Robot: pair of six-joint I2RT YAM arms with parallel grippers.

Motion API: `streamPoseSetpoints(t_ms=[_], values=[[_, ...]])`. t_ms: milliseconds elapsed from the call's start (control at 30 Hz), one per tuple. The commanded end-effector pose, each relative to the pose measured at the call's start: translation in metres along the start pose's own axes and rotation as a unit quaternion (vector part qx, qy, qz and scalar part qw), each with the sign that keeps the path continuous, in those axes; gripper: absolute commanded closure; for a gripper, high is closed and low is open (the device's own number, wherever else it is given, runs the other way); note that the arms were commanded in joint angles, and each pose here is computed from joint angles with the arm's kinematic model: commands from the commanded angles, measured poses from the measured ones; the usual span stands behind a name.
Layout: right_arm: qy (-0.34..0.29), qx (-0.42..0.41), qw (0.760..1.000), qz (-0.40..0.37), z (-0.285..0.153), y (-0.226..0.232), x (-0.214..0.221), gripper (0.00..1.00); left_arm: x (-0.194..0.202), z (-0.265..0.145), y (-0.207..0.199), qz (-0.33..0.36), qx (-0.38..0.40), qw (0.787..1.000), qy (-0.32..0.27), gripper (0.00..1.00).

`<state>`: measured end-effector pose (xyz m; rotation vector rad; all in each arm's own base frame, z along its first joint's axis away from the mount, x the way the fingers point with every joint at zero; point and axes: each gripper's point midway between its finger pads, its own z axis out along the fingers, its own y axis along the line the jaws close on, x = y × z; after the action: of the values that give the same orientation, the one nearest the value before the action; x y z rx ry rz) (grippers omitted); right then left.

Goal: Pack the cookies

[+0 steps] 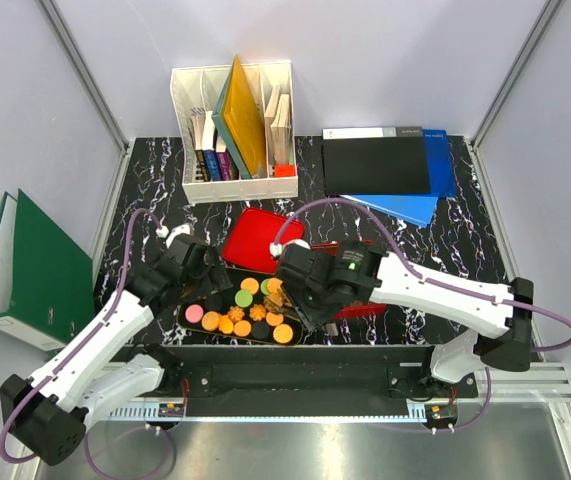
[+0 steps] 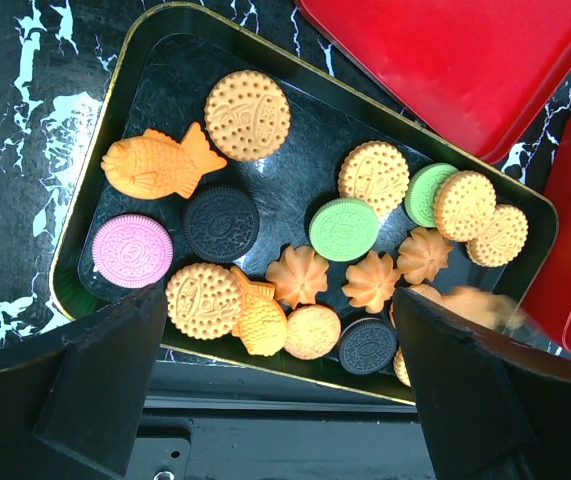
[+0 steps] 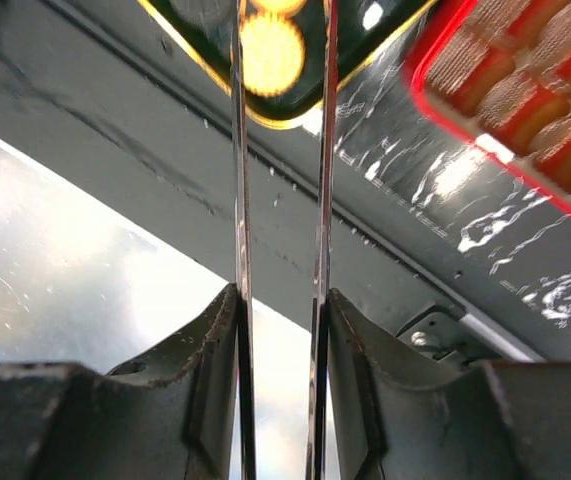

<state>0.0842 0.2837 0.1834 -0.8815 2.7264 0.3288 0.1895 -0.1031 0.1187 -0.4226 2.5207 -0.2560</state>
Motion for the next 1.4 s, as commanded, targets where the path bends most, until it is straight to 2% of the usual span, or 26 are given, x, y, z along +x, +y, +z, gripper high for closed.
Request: streamPoseSetpoints(t_ms=[0, 167, 233, 433, 733, 1100, 1200, 1367], values=[[-0.074, 0.029, 0.997, -0.007, -0.047, -0.011, -0.028, 0.62, -0.005, 0.001, -0.009, 0.006, 0.019, 1.0, -0.006, 0.02], [-0.087, 0.12, 0.989, -0.025, -0.07, -0.051, -0.032, 0.62, -0.005, 0.001, -0.012, 0.011, 0.02, 1.0, -0.002, 0.02], [-0.078, 0.148, 0.986, -0.008, -0.069, -0.072, -0.03, 0.63, -0.006, 0.001, -0.012, 0.011, 0.021, 1.0, -0.003, 0.02], [-0.083, 0.163, 0.98, 0.084, -0.066, -0.119, -0.033, 0.66, -0.005, 0.002, -0.014, 0.015, 0.023, 1.0, 0.0, 0.02], [-0.062, 0.164, 0.978, 0.112, -0.036, -0.136, -0.034, 0.66, -0.008, 0.001, -0.017, 0.021, 0.025, 0.999, 0.001, 0.02], [-0.069, 0.155, 0.978, 0.125, -0.014, -0.144, -0.051, 0.64, -0.007, 0.005, -0.015, 0.022, 0.018, 1.0, 0.003, 0.02], [-0.064, 0.151, 0.978, 0.127, -0.009, -0.143, -0.054, 0.61, -0.007, 0.006, -0.015, 0.023, 0.018, 1.0, 0.002, 0.02], [-0.063, 0.149, 0.978, 0.132, -0.008, -0.141, -0.055, 0.45, -0.01, 0.006, -0.016, 0.027, 0.016, 1.0, -0.001, 0.02]])
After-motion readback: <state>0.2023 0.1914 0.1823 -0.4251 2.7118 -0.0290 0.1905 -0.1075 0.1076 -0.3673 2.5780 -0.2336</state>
